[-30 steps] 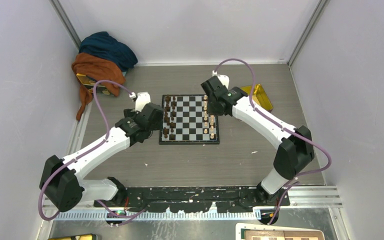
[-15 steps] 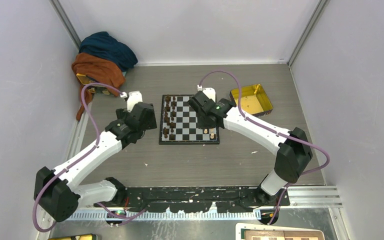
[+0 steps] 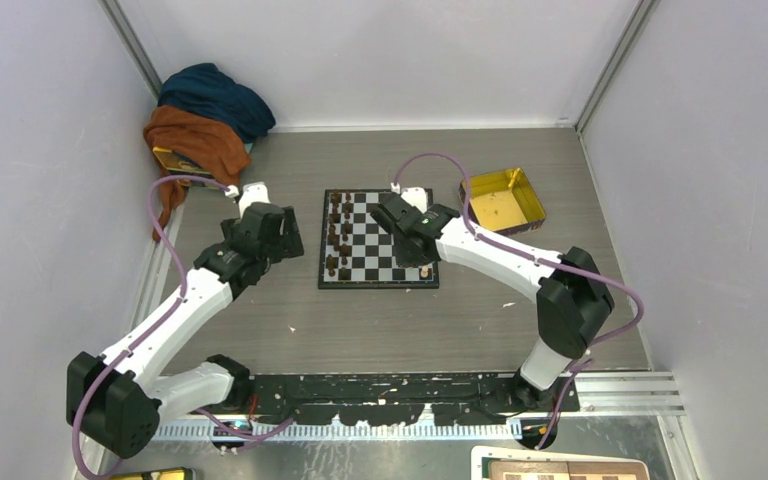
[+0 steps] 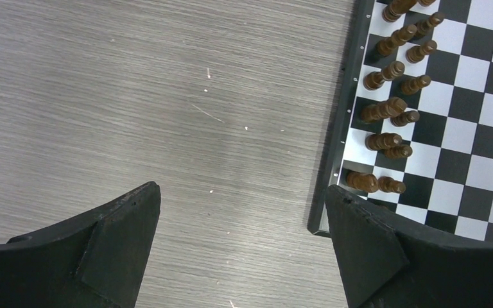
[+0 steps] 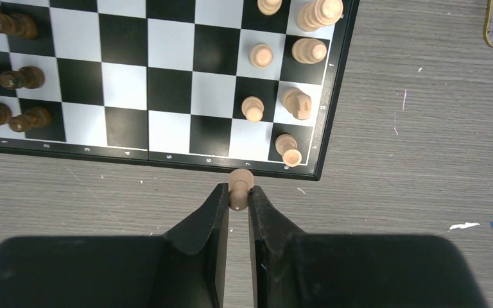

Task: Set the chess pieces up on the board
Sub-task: Place the chess piece on the chessboard.

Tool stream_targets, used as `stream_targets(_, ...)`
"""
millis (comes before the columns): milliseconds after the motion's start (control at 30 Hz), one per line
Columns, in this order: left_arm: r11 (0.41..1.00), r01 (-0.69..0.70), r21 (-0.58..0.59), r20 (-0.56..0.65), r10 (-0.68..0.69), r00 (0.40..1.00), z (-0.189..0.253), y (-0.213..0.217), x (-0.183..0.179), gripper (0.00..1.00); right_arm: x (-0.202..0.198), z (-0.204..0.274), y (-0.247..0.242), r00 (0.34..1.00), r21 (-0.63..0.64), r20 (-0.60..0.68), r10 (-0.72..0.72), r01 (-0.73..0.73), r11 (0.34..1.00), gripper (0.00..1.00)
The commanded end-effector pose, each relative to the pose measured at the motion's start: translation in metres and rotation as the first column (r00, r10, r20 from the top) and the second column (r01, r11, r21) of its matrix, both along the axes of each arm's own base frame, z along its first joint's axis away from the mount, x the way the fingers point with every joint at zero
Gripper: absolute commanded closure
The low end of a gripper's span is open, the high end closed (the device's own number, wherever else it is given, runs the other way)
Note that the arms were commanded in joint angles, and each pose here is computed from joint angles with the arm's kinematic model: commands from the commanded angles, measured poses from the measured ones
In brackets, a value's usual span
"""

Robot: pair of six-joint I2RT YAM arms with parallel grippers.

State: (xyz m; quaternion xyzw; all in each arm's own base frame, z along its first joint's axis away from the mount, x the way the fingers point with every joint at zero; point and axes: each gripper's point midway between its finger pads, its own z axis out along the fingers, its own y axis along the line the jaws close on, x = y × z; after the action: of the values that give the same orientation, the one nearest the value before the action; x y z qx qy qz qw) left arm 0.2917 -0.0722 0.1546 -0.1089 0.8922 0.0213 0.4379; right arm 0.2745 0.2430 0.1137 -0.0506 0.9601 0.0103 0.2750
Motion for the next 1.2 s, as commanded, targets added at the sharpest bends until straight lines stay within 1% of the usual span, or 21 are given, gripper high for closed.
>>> stream_targets(0,0.998,0.038,-0.043,0.055,-0.036,0.998,0.011,-0.008,0.008,0.00,0.007,-0.003,0.003,0.999,-0.013,0.034,0.013,-0.013,1.000,0.99)
stream_targets(433,0.999,0.022,-0.037,0.047,-0.020,0.999,0.008,-0.004,0.007,0.00,0.007,-0.037,0.000,1.000,-0.054,-0.021,0.013,-0.014,0.998,0.99)
stream_targets(900,0.999,0.010,-0.035,0.044,-0.008,0.999,0.008,-0.003,0.006,0.00,0.011,-0.055,-0.007,0.999,-0.014,-0.051,-0.009,0.008,1.000,0.99)
stream_targets(1167,0.999,0.010,-0.042,0.037,-0.008,0.999,0.006,-0.004,0.007,0.00,0.013,-0.057,-0.005,0.999,0.012,-0.045,0.000,0.001,1.000,0.99)
